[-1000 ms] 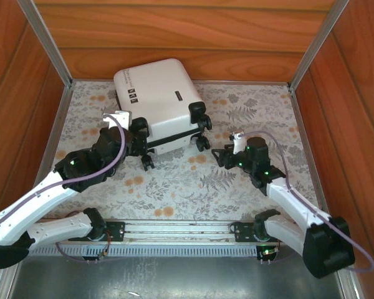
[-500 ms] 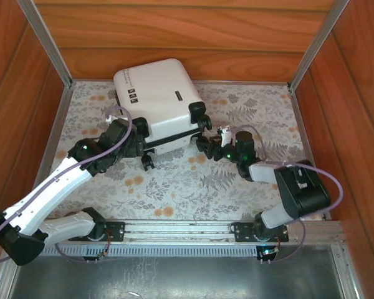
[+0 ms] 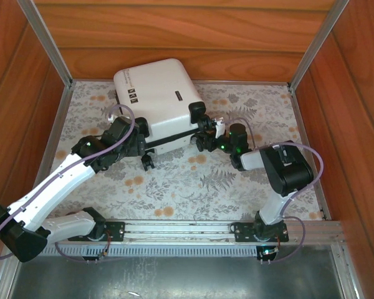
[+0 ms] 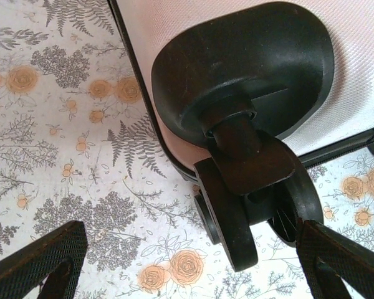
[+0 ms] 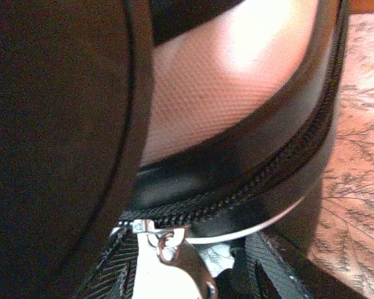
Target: Pack the luggage
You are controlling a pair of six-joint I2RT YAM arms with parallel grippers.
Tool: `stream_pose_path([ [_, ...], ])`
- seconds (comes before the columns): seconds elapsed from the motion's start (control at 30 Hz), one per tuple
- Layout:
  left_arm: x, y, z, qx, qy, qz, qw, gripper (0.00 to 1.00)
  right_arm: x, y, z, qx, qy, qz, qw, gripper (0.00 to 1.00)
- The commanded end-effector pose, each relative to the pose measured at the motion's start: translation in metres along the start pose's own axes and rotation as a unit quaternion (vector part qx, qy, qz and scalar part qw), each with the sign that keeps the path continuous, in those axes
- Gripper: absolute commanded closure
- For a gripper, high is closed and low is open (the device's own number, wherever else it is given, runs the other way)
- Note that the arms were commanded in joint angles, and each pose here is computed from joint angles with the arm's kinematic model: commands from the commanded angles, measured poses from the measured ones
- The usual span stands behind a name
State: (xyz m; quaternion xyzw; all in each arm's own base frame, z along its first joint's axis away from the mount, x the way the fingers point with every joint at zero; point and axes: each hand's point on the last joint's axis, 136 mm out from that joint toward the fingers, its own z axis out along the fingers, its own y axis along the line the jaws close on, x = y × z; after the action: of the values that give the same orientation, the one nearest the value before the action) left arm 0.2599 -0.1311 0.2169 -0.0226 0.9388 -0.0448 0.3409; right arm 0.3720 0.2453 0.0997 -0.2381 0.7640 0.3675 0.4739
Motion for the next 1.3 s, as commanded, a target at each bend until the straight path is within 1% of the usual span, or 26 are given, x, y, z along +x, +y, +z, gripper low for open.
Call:
stream_pose_path([
  [0.0,0.002,0.001,0.000,-0.002,0.014,0.000,1.000,0.09,-0.016,-0.002,0.006,-0.005,-0.022,-0.020,1.000,0.59],
  [0.27,0.004,0.003,0.000,-0.001,0.016,0.003,1.000,0.09,-0.025,-0.011,0.008,0.020,-0.028,-0.015,0.999,0.67],
  [0.43,0.006,-0.002,0.000,0.012,0.023,0.010,1.000,0.09,-0.033,-0.020,0.008,0.048,-0.034,-0.016,0.998,0.78],
  [0.6,0.004,-0.003,-0.005,0.022,0.019,0.007,1.000,0.09,-0.037,-0.025,0.010,0.060,-0.033,-0.017,0.998,0.88],
  [0.73,0.003,-0.007,-0.010,0.037,0.018,0.001,0.999,0.09,-0.040,-0.024,0.010,0.057,-0.034,-0.020,0.998,0.99],
  [0.83,0.002,-0.012,-0.013,0.048,0.024,-0.005,0.999,0.09,-0.042,-0.021,0.010,0.052,-0.034,-0.025,0.998,1.00],
  [1.0,-0.002,-0.013,-0.016,0.045,0.030,-0.016,0.998,0.11,-0.042,-0.016,0.008,0.043,-0.020,-0.033,0.998,1.00],
  [1.2,-0.015,-0.014,-0.033,0.055,0.011,-0.038,0.998,0.12,-0.044,-0.014,0.004,0.045,-0.013,-0.031,0.998,1.00],
  [1.27,-0.014,-0.013,-0.032,0.048,0.017,-0.042,0.998,0.13,-0.045,-0.014,0.003,0.048,-0.012,-0.029,0.998,1.00],
])
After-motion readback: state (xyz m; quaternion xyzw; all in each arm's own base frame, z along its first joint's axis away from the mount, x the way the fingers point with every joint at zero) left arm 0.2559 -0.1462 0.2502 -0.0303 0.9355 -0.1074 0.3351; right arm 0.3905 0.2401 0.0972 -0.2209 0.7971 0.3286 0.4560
